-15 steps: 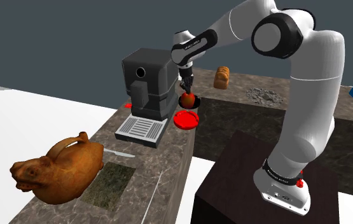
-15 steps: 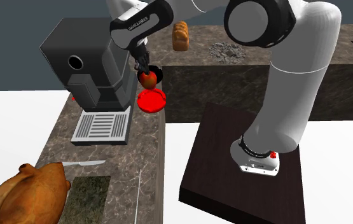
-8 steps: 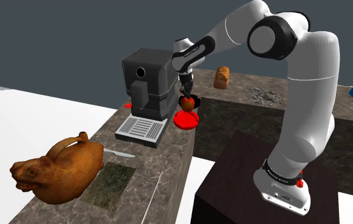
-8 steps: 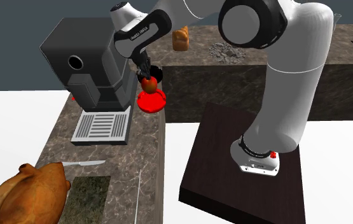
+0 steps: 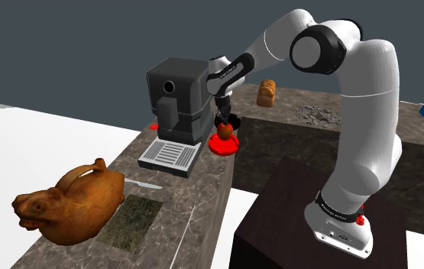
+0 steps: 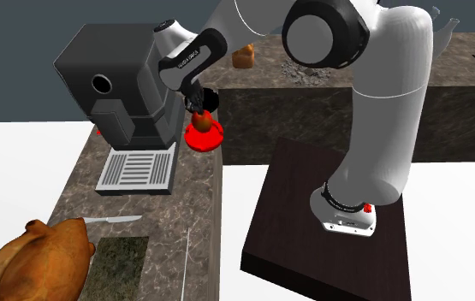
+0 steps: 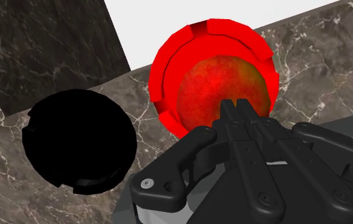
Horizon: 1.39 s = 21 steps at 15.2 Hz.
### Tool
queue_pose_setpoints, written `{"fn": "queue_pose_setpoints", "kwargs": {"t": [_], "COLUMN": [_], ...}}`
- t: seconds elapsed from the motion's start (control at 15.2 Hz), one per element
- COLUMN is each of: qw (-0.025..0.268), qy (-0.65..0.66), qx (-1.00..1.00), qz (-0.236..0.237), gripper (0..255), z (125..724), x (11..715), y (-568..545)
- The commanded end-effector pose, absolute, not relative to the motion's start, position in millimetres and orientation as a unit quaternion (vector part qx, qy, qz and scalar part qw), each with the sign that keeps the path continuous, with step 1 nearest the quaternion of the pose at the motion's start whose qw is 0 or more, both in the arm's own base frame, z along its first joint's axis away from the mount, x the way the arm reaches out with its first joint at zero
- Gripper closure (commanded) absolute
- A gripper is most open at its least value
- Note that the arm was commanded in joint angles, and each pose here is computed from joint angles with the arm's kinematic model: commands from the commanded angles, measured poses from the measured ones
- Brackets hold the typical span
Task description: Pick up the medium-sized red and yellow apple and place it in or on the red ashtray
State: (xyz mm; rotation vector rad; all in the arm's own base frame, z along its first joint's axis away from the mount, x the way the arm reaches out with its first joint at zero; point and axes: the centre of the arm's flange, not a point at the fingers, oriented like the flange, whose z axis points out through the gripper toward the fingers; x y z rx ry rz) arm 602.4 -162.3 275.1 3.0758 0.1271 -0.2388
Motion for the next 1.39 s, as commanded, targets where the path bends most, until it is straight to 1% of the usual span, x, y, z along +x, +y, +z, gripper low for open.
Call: {"fn": "queue_pose_setpoints", "kwargs": {"t": [0.0,0.59,0.66,0.99,1.25,1.32], "qw": [0.027,0.027,0.027,0.027,0.027,0.027], "qy": [0.041,0.041,0.041,0.041,0.041,0.041], "qx": [0.996,0.996,0.996,0.996,0.996,0.996], "qz": [-0.077,-0.077,-0.077,-0.077,-0.077,-0.077], "gripper": [255,255,0,0,0,0], "z": [263.7,257.3,257.3,257.3,306.6,306.6], "x": [601.8,601.8,601.8,601.8,609.4,609.4], "y": [-162.4,-162.4,-162.4,-162.4,-159.4,-159.4]}}
